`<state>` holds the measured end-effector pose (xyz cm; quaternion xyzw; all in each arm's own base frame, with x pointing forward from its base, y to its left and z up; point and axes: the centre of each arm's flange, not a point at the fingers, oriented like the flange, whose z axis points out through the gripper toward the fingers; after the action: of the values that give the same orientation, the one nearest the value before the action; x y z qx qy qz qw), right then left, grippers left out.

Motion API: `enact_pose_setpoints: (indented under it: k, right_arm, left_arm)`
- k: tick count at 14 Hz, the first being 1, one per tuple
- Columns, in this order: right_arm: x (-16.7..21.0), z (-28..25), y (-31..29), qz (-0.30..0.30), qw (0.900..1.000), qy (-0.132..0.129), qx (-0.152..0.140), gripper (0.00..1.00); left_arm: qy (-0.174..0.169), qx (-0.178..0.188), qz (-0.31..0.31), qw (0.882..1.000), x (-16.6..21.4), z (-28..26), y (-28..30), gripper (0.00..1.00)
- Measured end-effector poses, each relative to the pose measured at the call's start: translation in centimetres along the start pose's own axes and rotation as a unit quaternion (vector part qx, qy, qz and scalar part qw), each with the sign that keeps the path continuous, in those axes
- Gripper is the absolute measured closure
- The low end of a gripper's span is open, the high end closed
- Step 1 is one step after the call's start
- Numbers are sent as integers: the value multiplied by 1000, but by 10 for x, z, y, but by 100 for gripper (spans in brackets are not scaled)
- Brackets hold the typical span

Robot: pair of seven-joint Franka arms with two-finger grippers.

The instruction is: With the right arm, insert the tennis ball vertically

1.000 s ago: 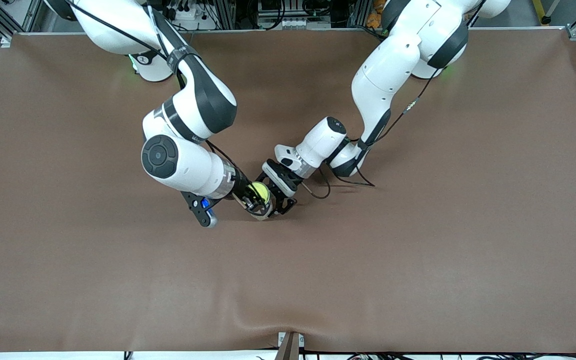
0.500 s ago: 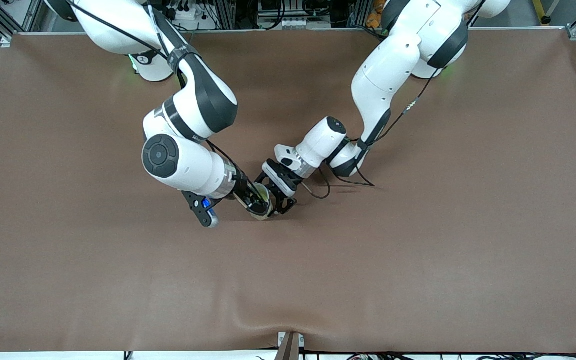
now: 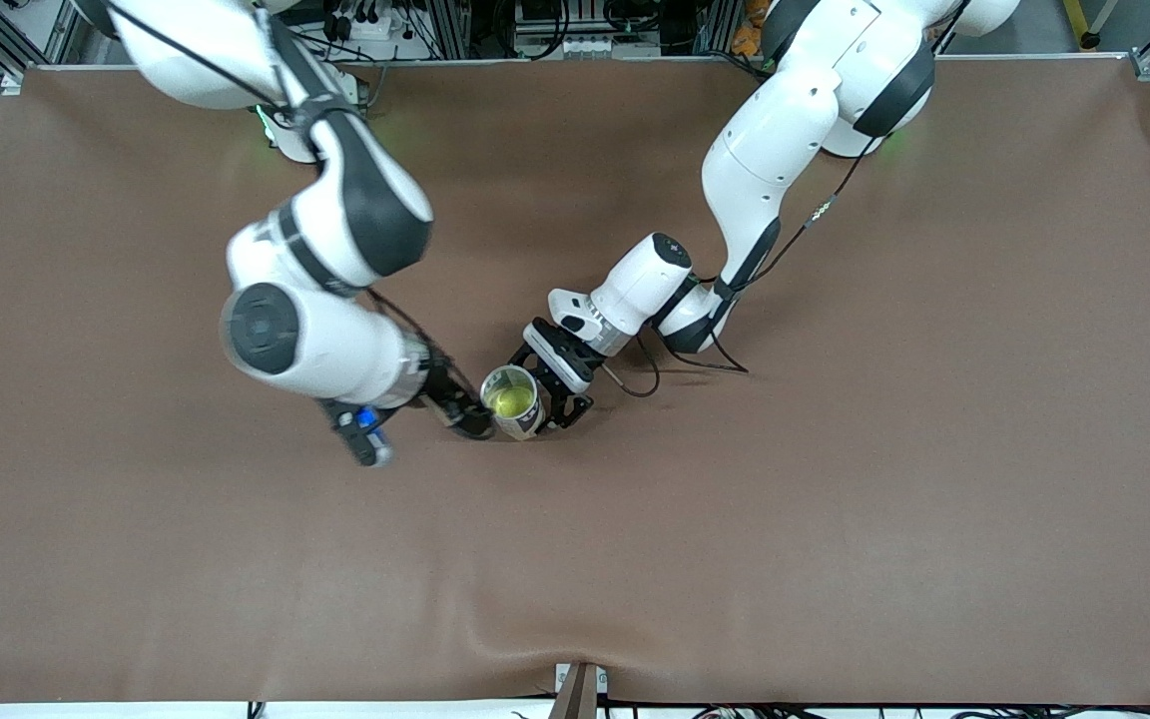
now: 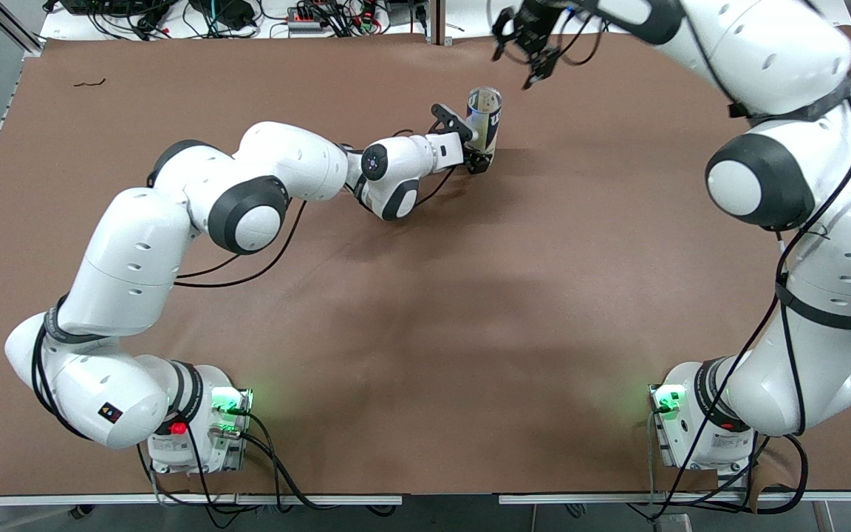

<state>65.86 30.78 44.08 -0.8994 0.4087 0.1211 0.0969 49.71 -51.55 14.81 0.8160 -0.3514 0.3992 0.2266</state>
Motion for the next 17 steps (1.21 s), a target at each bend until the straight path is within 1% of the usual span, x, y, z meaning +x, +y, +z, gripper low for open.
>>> enact_pose_setpoints:
  k: [1,2,3,4,5,6,8,9,11,13,14,15,16,17]
  right_arm:
    - [22,-18,8,-15,1000,4,7,0]
    - [44,-36,19,-35,999,15,12,0]
    - [65,-51,31,-59,998,28,8,0]
    - [84,-62,43,-89,995,39,-4,0]
    - [101,-69,55,-124,991,43,-17,0]
    - [115,-75,66,-155,987,44,-26,0]
    - [141,-90,89,-191,980,39,-36,0]
    - [155,-98,103,-208,977,29,-43,0]
    - [186,-115,137,-257,965,10,-53,0]
    - [218,-139,172,-296,954,5,-48,0]
    - [230,-155,189,-309,950,7,-43,0]
    - [233,-173,204,-319,947,5,-41,0]
    - [224,-192,214,-328,944,1,-43,0]
    - [205,-212,219,-335,941,-1,-49,0]
  left_arm:
    - [0,0,0,1000,0,0,0,16]
    - [0,0,0,1000,0,0,0,15]
    - [0,0,0,1000,0,0,0,13]
    - [0,0,0,1000,0,0,0,5]
    - [0,0,0,1000,0,0,0,0]
    - [0,0,0,1000,0,0,0,0]
    - [0,0,0,1000,0,0,0,0]
    - [0,-1,0,1000,0,0,1,0]
    - [0,-1,0,1000,0,0,2,0]
    - [-1,-2,0,1000,-1,0,3,0]
    - [-3,-2,0,1000,-3,0,3,0]
    - [-6,-3,1,1000,-5,-1,4,0]
    - [-10,-4,1,1000,-7,-3,5,0]
    - [-15,-5,2,1000,-10,-7,6,0]
